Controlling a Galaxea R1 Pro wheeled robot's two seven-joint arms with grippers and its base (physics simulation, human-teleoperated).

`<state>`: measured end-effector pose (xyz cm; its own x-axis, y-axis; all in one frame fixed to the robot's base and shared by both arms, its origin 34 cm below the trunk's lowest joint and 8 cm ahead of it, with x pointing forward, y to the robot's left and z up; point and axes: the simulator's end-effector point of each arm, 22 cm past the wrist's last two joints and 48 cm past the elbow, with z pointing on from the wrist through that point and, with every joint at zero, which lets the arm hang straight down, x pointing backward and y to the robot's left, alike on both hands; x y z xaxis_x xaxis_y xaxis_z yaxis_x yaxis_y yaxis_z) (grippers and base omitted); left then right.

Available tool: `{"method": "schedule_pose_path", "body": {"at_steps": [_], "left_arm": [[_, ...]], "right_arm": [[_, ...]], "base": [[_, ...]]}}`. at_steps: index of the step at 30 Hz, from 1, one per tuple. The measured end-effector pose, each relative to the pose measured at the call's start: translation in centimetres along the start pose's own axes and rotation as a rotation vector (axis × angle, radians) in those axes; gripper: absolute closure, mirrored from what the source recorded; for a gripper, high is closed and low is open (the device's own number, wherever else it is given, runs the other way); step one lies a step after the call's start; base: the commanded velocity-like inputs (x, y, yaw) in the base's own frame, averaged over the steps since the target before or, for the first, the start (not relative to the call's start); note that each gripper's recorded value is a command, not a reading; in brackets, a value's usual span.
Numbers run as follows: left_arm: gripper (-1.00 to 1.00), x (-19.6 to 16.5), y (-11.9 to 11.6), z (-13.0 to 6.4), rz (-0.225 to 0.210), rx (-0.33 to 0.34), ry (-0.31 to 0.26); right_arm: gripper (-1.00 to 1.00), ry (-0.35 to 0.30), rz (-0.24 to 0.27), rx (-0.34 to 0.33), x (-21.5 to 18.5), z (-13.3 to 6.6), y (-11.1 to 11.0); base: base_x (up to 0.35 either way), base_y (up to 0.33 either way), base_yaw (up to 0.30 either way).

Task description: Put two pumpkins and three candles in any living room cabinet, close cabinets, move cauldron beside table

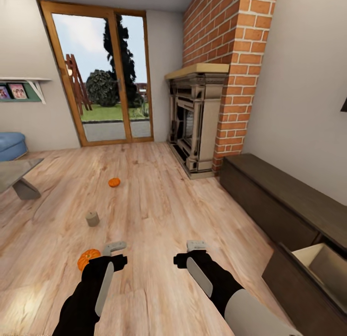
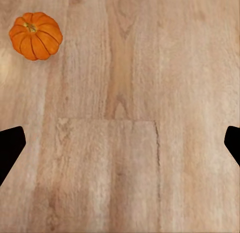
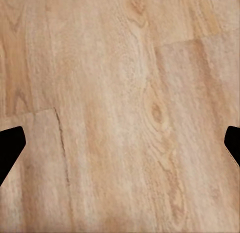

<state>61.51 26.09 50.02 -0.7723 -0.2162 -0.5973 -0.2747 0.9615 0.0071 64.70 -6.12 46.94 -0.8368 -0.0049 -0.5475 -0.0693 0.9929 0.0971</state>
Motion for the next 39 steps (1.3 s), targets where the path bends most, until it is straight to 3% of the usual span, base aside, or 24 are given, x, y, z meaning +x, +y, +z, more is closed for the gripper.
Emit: {"method": "schedule_pose_path", "body": {"at_steps": [5,17,26,39], "left_arm": [[-1.0,-0.4,-0.1,0.1,-0.003,-0.001,-0.021],[-1.0,1.2,-0.3,1.2,0.006,-0.003,0.012],[-1.0,1.9,-0.1,1.7,0.006,-0.009,0.03],[-1.0,2.0,0.0,1.9,0.005,-0.009,0.03]], "right_arm": [[-1.0,0.001,0.003,-0.001,0.1,0.2,0.0],[-1.0,0.027,0.003,-0.003,0.9,0.8,-0.2],[-1.0,0.041,0.004,-0.004,1.5,1.4,-0.2],[-1.0,0.036,0.004,-0.004,1.5,1.5,-0.2]], "base": [[0.239,-0.224,0.102],[0.261,-0.158,0.001],[0.153,0.072,0.0],[0.306,0.008,0.001]]}}
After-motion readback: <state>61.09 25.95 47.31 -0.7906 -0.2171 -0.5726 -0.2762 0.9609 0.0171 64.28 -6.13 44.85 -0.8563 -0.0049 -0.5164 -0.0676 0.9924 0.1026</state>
